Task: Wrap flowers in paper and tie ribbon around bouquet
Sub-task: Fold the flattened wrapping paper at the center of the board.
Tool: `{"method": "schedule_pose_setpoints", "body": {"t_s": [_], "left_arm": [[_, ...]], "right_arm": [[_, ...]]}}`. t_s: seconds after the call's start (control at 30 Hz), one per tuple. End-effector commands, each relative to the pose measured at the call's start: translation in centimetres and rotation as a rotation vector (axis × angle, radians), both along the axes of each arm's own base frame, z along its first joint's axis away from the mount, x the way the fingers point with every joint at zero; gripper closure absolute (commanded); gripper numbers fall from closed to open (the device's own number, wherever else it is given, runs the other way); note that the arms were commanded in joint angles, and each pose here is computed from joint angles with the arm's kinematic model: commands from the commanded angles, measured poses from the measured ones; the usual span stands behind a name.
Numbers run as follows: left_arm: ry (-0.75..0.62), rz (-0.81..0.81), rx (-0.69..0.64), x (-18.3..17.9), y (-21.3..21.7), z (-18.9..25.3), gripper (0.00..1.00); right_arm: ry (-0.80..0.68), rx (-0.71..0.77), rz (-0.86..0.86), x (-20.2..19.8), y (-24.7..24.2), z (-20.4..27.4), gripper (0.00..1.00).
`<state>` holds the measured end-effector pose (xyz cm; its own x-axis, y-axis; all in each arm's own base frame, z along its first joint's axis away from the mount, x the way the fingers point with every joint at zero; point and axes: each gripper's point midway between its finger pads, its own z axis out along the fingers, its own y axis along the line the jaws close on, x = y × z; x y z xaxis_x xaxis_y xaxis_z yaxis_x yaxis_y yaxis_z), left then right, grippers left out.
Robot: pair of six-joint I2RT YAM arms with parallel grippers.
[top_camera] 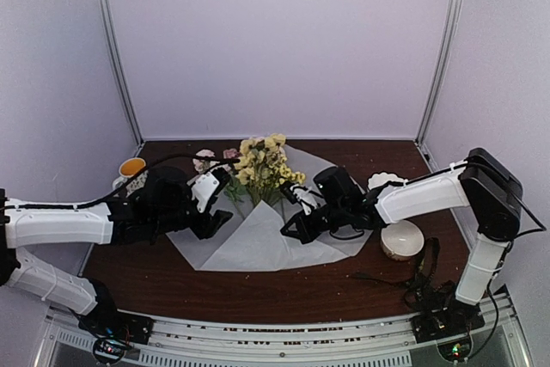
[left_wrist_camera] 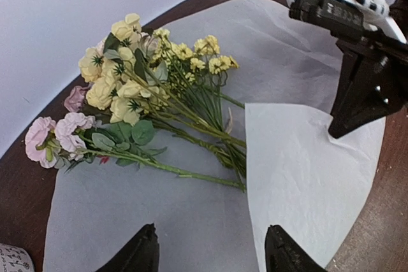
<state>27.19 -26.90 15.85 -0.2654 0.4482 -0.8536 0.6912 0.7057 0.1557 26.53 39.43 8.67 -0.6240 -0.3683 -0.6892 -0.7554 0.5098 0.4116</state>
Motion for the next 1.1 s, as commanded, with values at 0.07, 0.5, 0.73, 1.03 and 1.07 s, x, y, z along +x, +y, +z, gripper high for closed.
{"method": "schedule_pose_setpoints", "body": {"t_s": [0.07,0.5,0.73,1.03,1.07], "left_arm": [[0.085,-0.113,0.129,-3.1,-1.1,-3.4,0.42],[0.259,-0.172,0.424,-3.0,-2.4,-12.8,0.53],[0.307,-0.180,0.460,-3.7,-1.8,-14.5,0.53],[0.400,-0.198,0.490,-4.5,-2.1,-16.1,0.61],[0.406,-0.193,0.490,-4.5,-2.0,-16.2,0.61]], "right_arm": [[0.054,0.088,-0.189,2.4,-0.7,0.2,1.00],[0.098,0.023,-0.357,4.2,-2.9,-2.2,1.00],[0.101,-0.052,-0.454,4.8,-5.2,-3.3,0.80],[-0.138,-0.232,-0.389,3.8,-9.7,3.0,0.59],[-0.134,-0.235,-0.344,3.0,-9.4,3.3,0.60]]}}
